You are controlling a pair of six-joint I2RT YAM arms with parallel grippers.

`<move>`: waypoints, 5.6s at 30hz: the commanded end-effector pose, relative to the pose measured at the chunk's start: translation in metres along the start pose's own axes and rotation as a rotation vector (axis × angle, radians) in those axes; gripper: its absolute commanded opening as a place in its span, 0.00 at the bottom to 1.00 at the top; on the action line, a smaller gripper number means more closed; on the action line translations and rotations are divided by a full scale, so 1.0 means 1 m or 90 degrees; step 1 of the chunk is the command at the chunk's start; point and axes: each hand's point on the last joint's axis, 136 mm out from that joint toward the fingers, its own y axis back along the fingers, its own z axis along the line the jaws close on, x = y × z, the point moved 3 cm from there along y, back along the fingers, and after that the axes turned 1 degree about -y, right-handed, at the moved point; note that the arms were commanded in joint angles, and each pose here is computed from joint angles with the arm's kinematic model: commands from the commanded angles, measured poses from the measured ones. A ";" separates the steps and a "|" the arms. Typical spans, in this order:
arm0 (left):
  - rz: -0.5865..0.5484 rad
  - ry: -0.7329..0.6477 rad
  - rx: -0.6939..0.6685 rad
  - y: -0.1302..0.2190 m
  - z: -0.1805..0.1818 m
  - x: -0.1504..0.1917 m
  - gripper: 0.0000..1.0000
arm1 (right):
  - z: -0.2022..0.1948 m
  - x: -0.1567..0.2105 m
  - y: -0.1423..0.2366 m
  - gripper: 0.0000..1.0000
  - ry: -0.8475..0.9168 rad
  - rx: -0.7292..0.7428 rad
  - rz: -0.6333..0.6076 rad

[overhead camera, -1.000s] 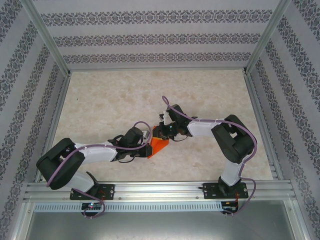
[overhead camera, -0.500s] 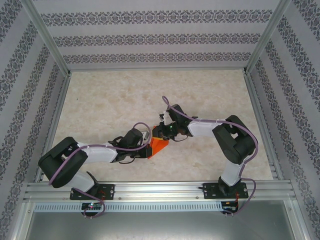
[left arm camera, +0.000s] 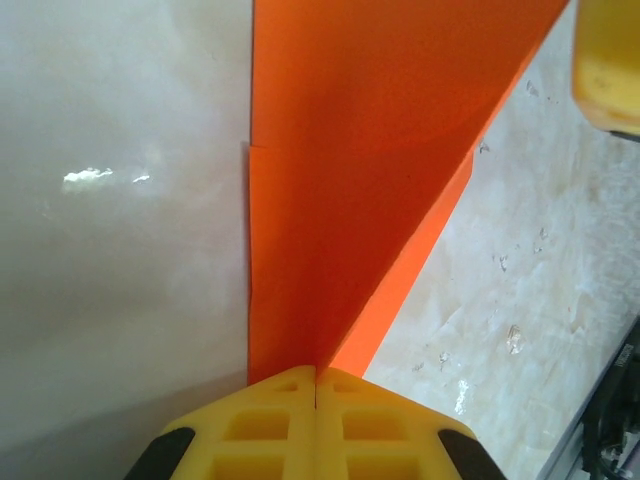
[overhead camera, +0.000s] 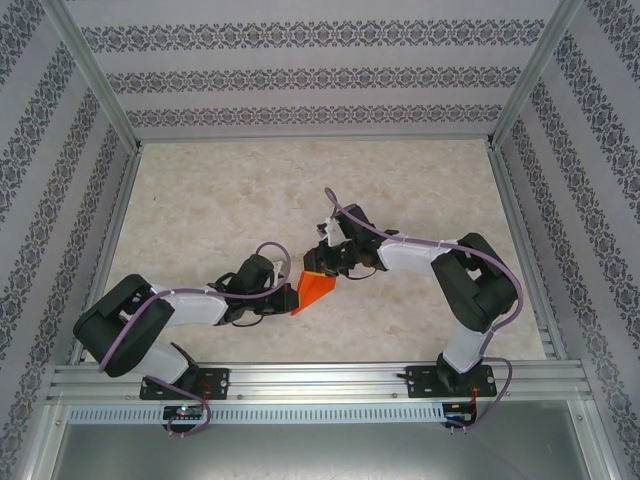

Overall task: Fold a paper plane with a square sheet of paper (pick it up from the middle)
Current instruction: Fourth fold the wing at the center of the table.

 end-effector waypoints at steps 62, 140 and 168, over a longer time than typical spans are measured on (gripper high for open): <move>0.052 0.047 -0.017 0.007 0.017 -0.001 0.13 | -0.081 -0.001 -0.040 0.17 -0.080 0.094 0.042; 0.005 0.016 0.048 0.054 -0.053 -0.021 0.15 | -0.112 0.027 -0.042 0.15 -0.096 0.165 0.060; 0.179 0.085 -0.110 -0.004 0.041 0.041 0.11 | -0.118 0.031 -0.045 0.15 -0.102 0.173 0.068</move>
